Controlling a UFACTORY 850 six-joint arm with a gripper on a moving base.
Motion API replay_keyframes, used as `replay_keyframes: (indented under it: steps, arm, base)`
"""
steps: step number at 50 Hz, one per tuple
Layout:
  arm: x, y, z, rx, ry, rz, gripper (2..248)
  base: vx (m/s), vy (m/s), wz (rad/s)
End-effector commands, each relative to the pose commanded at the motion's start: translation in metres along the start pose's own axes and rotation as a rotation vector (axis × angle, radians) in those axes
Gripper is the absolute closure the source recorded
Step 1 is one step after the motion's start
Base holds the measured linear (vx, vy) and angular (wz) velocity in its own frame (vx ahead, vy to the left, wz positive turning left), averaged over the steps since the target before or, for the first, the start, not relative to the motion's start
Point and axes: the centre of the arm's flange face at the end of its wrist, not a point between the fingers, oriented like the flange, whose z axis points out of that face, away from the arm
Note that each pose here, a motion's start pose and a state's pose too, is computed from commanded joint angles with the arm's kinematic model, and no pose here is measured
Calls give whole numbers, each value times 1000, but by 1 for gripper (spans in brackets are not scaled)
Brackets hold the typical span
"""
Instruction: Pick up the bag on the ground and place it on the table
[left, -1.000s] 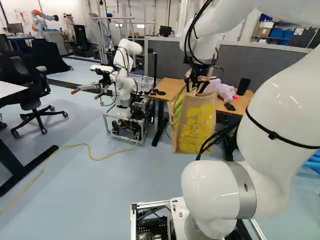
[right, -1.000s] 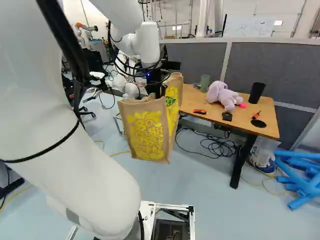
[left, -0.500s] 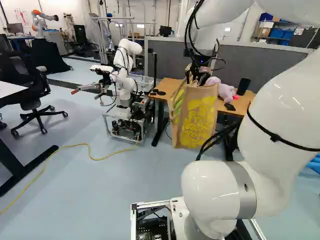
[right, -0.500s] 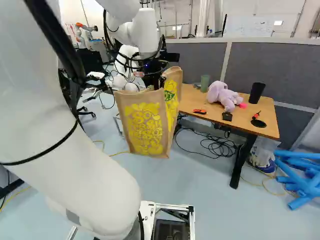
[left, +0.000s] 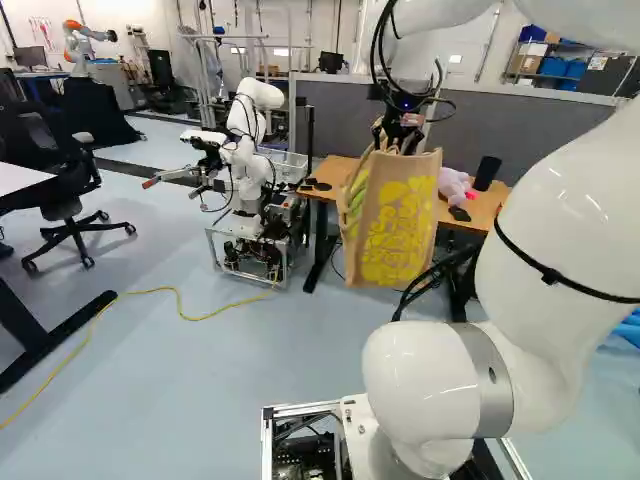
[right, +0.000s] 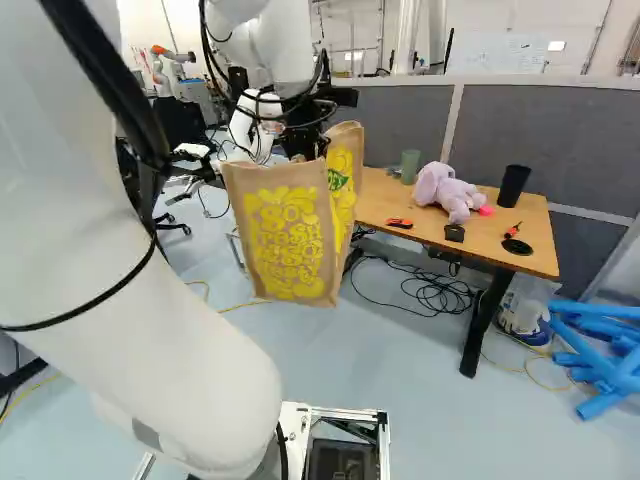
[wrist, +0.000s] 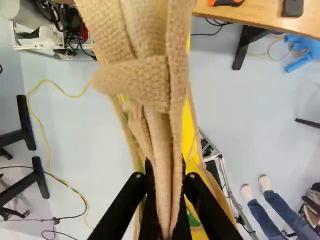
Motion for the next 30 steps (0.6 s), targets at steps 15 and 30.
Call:
replay_keyframes:
  steps: [15,30]
  arm:
    - [3,2,-23,-1,0,5,229]
    - [3,0,-42,2,12,2,229]
  base:
    - [0,0,0]
    - [0,0,0]
